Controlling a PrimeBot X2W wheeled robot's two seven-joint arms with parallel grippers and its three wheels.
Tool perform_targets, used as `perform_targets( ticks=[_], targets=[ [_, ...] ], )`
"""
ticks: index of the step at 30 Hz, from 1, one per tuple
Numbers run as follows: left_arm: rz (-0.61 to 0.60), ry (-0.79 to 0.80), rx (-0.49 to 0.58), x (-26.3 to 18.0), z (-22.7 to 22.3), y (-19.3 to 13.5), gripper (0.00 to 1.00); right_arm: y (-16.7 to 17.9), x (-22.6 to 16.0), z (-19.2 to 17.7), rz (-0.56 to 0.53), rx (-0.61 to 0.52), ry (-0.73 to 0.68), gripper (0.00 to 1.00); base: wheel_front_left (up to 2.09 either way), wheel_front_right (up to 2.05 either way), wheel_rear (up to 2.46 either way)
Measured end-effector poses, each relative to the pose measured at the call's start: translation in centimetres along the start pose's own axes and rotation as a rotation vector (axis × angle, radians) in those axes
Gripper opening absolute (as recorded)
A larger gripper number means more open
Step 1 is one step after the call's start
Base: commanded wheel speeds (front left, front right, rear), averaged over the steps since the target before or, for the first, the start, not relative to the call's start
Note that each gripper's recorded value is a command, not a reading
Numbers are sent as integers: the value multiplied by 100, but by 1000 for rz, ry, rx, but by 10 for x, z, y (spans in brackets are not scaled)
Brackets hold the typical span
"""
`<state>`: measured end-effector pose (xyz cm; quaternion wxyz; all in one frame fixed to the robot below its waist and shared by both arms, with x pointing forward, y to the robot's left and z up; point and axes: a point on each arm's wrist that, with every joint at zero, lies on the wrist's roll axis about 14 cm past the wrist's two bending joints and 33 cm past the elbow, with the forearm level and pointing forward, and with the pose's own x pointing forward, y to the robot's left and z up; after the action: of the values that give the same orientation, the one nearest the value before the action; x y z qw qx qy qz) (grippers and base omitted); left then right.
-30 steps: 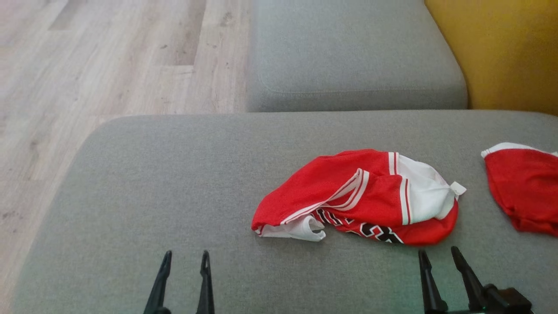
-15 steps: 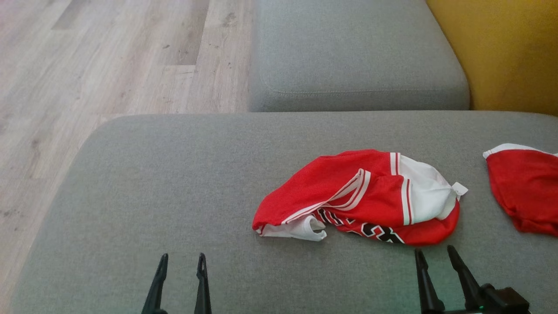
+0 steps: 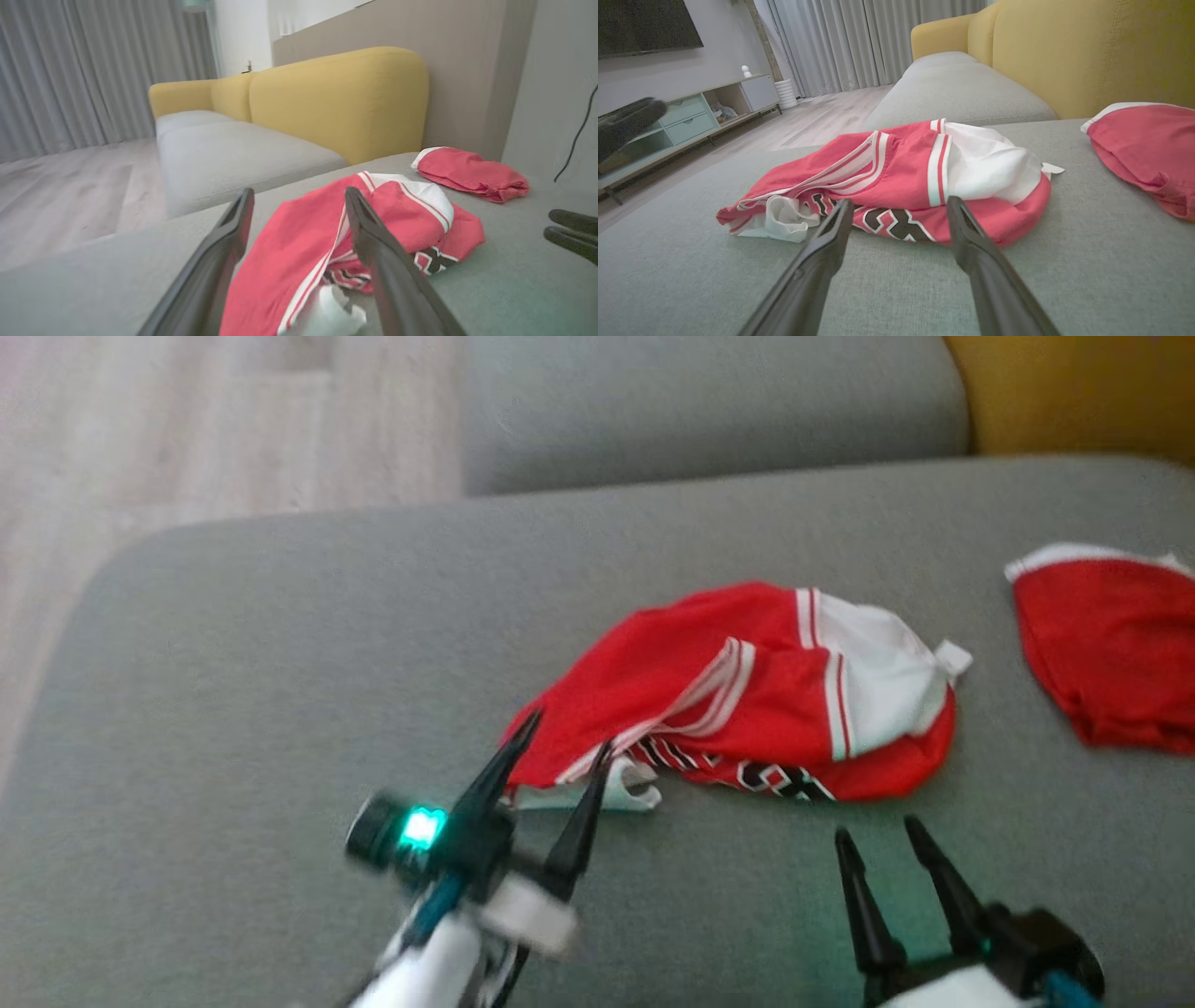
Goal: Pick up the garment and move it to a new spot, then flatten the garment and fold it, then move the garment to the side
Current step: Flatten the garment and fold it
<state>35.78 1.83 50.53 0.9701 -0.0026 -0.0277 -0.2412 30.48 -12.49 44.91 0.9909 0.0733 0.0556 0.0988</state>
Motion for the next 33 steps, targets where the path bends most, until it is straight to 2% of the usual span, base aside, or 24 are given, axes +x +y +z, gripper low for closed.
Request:
perform_targets(
  ticks=[7,11,21,22,23,26,29,33],
  targets=[
    [-273,56,29,87,-8,-40,100,-24,24,13,-59,-15,-27,100,0,0,0],
    [-376,88,43,122,-18,-63,100,-43,20,10,-124,-21,-8,100,0,0,0],
    [-514,345,-28,140,-102,-98,100,-77,0,-3,-266,-14,47,100,0,0,0],
    [-532,344,-37,140,-102,-103,44,-79,-1,-3,-277,-15,47,100,0,0,0],
    [-547,333,-45,141,-100,-109,0,-81,-4,-3,-286,-15,48,100,0,0,0],
    [-599,267,-40,146,-78,-123,0,-82,-9,-1,-298,-14,41,100,0,0,0],
    [-654,62,-12,162,0,-143,0,-79,-14,10,-293,-5,-5,100,0,0,0],
    [-665,-228,45,176,121,-150,0,-71,-27,11,-284,11,-25,100,0,0,0]
  ],
)
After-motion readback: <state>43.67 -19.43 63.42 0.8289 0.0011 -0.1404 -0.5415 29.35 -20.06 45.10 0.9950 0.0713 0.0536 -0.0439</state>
